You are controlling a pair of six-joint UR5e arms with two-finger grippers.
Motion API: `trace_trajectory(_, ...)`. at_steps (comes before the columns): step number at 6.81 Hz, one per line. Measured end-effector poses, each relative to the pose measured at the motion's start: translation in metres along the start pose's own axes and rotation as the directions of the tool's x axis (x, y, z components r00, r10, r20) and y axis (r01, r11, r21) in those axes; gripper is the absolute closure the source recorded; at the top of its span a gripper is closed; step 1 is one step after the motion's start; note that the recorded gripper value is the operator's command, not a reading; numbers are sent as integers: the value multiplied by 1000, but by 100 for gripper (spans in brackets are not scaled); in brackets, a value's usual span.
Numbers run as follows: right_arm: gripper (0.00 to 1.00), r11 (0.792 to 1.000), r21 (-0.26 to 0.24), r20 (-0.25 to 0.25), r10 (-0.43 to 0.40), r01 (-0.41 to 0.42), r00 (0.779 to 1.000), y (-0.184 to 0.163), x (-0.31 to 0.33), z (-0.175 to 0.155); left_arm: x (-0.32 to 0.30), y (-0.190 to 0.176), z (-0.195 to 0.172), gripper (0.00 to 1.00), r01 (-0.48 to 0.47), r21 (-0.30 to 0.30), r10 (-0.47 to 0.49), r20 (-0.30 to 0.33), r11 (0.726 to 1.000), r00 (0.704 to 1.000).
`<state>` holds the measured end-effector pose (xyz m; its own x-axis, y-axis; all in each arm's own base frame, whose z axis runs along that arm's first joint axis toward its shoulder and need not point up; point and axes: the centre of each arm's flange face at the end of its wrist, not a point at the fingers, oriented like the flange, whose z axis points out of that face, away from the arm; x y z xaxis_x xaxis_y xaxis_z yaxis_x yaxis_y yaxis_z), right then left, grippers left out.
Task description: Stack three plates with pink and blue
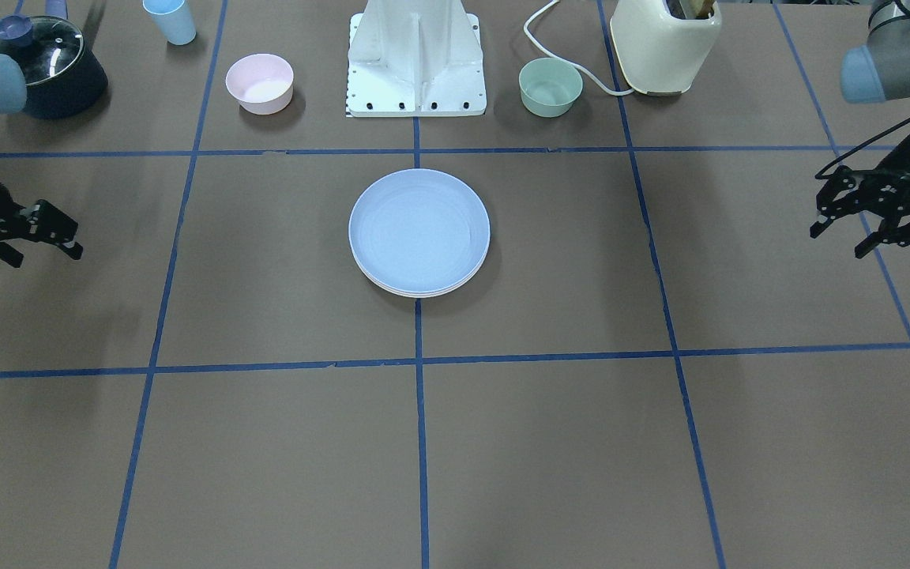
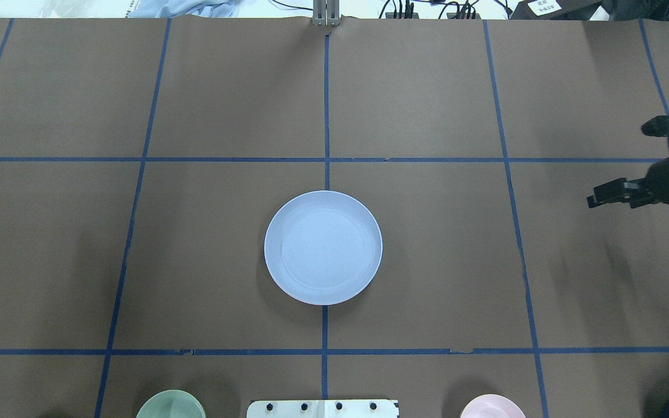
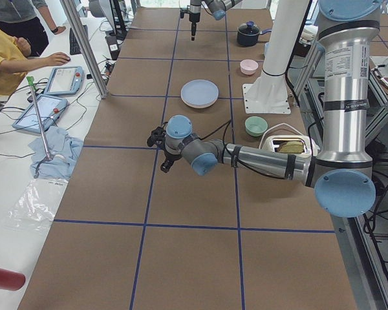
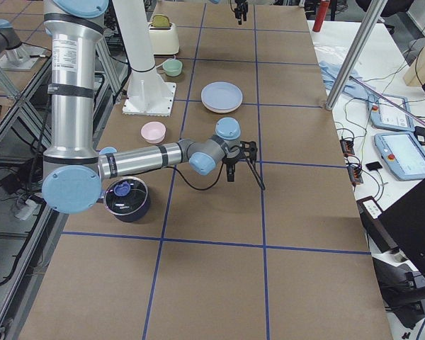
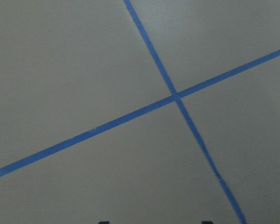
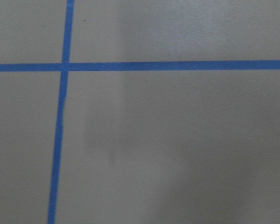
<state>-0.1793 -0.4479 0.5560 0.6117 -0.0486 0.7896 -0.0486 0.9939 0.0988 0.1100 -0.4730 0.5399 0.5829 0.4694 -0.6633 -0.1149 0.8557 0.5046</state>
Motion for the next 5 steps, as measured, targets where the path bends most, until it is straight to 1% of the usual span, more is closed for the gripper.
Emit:
trace_trajectory(1,0,1000,-3,-8,-30,30,1000,-4,52,-12,-28,9,-16,28,-5,-5,6,41,1000,999)
trace_trajectory(3,0,998,3,-54,-60,60,997,-8,138,-38,-73,15,-50,28,9,-35,-5,108,999,994)
trace_trajectory(4,0,998,-6,-84,-59,59,995,-10,169,-57,-84,18,-59,28,17,-47,-12,117,999,993)
trace_trajectory(5,0,999,-23,-93,-48,47,994,-10,190,-73,-88,19,-65,27,31,-50,-26,107,998,994)
